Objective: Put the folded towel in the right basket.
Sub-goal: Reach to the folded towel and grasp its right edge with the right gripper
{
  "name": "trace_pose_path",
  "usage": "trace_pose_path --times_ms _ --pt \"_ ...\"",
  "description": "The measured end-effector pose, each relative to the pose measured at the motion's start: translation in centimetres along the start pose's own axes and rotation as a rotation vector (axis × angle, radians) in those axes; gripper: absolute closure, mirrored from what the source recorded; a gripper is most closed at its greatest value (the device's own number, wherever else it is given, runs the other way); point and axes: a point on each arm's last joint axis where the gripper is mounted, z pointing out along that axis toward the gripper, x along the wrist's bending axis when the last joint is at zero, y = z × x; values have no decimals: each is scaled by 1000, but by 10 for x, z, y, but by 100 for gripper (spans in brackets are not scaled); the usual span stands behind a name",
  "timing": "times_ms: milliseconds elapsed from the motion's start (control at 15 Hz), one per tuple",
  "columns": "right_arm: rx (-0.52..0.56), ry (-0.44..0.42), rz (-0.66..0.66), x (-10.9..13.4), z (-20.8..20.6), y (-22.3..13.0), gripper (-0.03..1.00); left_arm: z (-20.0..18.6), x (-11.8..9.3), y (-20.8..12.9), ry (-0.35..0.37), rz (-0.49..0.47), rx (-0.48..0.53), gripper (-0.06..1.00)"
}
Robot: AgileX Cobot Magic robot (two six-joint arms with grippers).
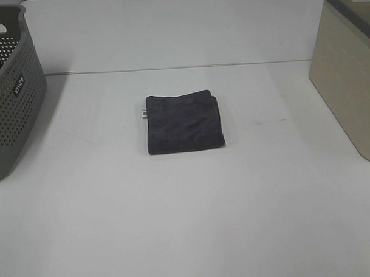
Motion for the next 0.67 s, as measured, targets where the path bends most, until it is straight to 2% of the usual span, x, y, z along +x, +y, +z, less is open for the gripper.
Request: trace_pose_path --times_ms 667 --pt "0 0 0 0 0 0 21 0 0 0 0 0 0 -4"
